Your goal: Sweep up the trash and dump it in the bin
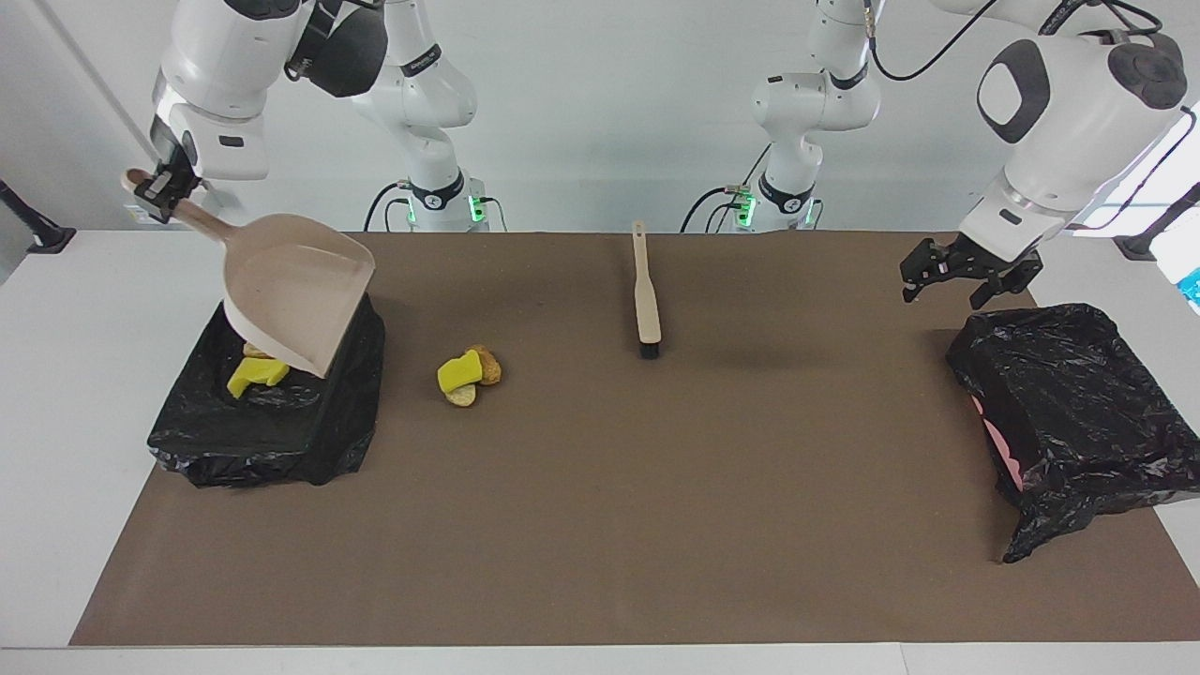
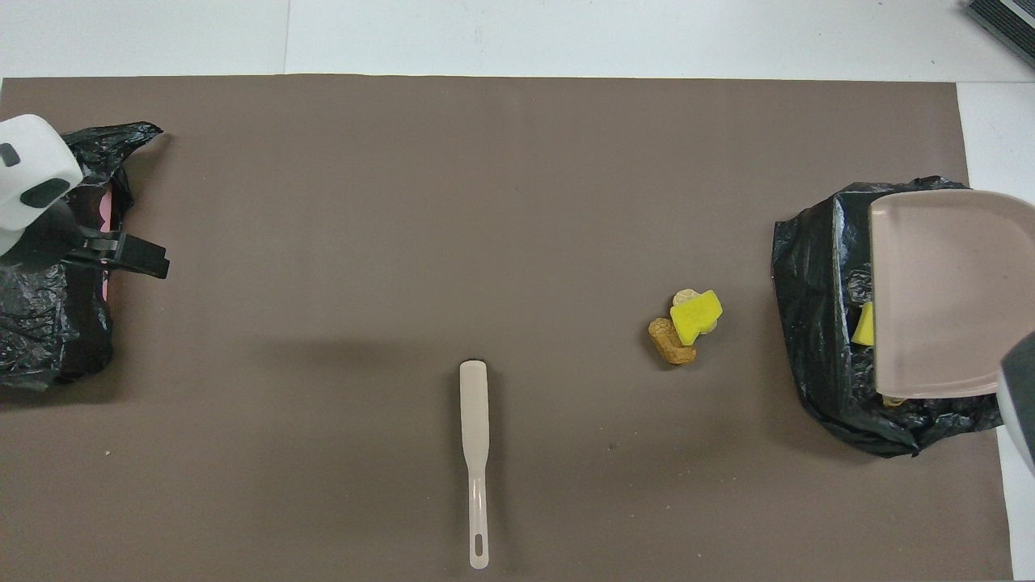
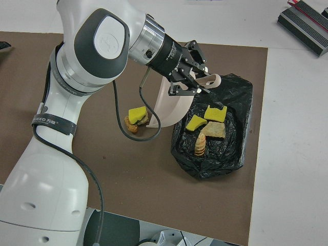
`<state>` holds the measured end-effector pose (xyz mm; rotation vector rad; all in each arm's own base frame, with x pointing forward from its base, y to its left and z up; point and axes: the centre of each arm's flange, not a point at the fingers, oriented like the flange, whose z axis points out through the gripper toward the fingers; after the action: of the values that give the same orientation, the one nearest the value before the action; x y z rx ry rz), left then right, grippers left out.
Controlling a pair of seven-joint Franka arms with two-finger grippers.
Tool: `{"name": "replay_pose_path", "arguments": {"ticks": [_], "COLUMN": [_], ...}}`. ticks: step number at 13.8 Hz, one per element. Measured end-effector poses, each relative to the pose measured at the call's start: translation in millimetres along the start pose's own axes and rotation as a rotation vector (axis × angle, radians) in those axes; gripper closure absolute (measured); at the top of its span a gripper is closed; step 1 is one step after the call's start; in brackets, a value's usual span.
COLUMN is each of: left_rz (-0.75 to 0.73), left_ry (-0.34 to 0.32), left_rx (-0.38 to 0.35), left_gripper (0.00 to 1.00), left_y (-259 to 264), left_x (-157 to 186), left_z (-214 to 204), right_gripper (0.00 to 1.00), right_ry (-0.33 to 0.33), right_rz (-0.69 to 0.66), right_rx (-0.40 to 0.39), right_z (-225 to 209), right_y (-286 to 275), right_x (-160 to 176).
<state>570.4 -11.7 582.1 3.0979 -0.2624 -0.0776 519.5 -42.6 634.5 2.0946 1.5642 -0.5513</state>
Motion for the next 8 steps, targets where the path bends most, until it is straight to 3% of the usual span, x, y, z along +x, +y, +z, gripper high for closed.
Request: {"name": "replay_pose_path", "arguments": {"ticks": [2, 5, 8], "left_rz": [-0.003, 0.010, 0.010], "left_ry": [-0.011, 0.003, 0.012], "left_rx": [-0.002, -0.001, 0.000], "left_gripper": [0.00, 0.00, 0.00], "left_y": [0.9, 10.7, 11.2], "left_x": [-8.8, -18.5, -22.3], "left_z": [-19.6, -37.6, -43.6], "right_gripper": [0.67, 0.67, 0.67], "right_ry": [0.106, 0.217, 0.259], "right_rz": [0.149, 0.404, 0.669], "right_rx": [0.056, 0.106, 0.194], "right_z": [-14.4, -62.7, -86.5], "right_y": [-14.4, -52.1, -82.7], "right_x": [32.1, 118.0, 196.2]}}
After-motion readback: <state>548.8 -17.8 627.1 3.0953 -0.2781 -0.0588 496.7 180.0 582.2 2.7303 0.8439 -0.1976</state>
